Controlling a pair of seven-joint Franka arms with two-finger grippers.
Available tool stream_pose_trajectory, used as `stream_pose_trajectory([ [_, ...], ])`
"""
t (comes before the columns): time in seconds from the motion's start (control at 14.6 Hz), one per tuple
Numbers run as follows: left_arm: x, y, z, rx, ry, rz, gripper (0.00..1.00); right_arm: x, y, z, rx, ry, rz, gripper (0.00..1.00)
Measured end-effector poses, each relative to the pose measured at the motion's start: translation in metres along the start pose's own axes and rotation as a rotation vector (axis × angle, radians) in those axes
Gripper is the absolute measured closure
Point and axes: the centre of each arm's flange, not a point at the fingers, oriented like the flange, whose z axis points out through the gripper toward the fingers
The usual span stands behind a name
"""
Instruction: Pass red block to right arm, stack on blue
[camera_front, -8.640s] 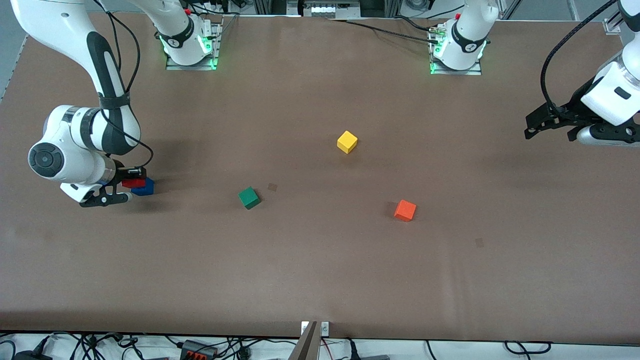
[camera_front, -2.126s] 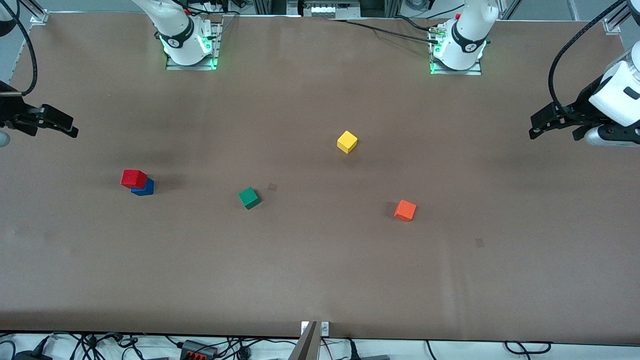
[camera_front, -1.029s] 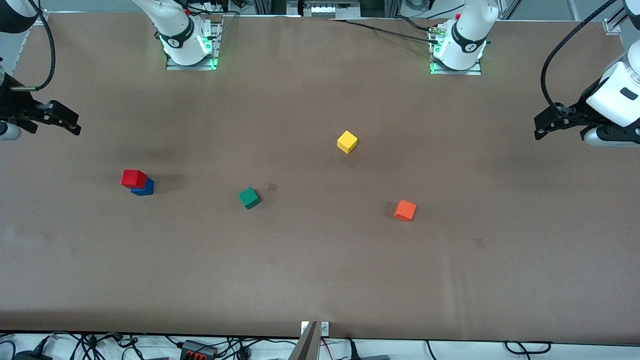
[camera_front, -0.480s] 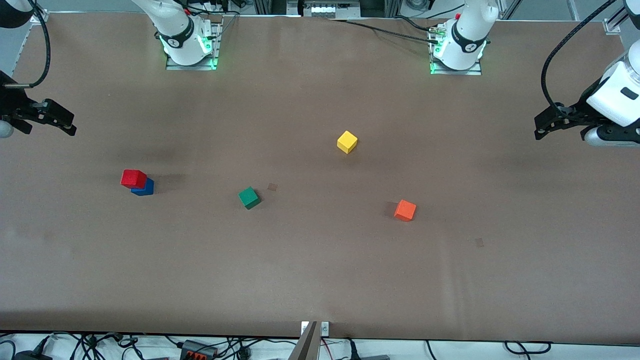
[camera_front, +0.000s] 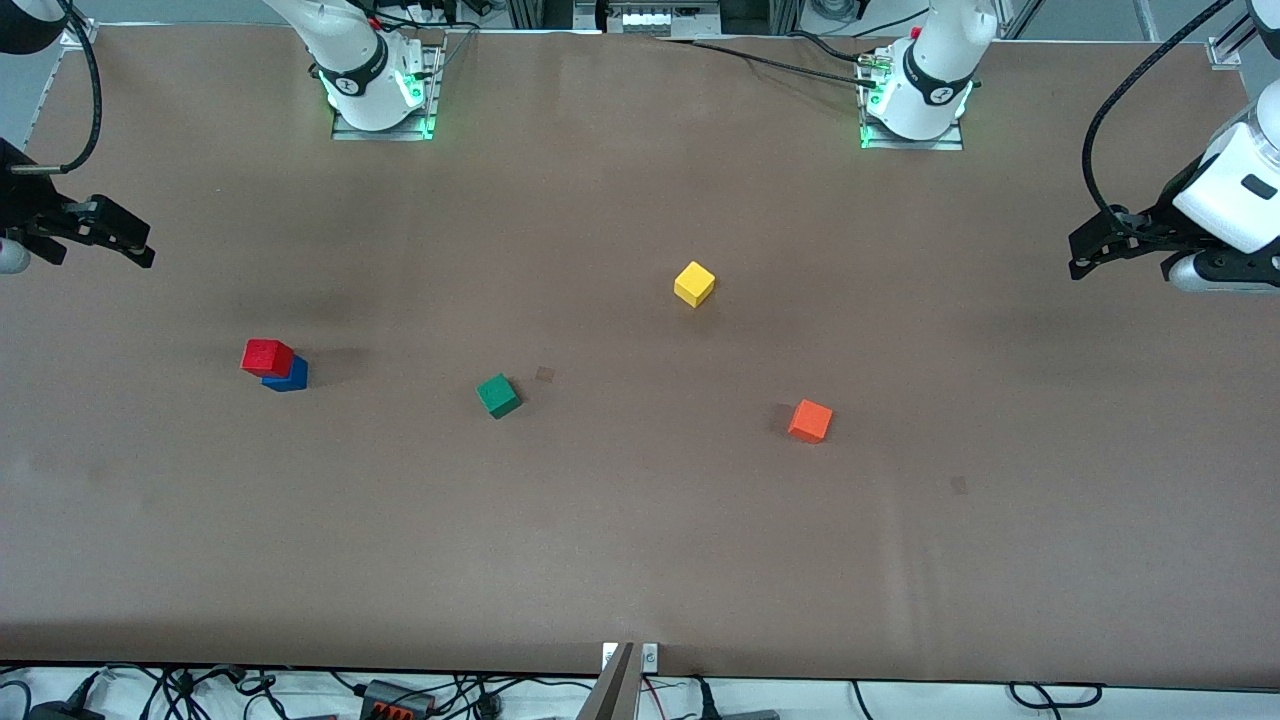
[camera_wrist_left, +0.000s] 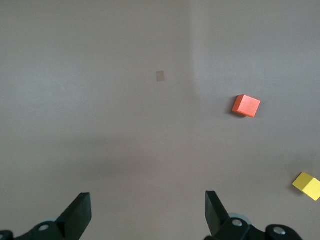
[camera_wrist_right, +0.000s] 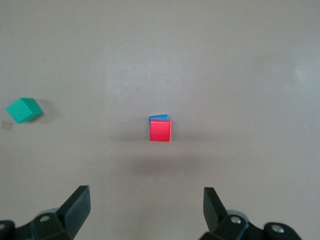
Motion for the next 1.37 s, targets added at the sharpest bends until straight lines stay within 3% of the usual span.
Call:
stream_pose_trajectory([
  [0.48,0.0019,0.0007,-0.0005,-0.005,0.013,0.0,0.0,-0.0033,-0.0023,0.0022,0.004,-0.03,0.006,0.0],
  [1.37,0.003,0.0009,0.0011,-0.005,0.012,0.0,0.0,-0.0037,-0.007,0.0023,0.004,-0.035,0.004,0.0],
])
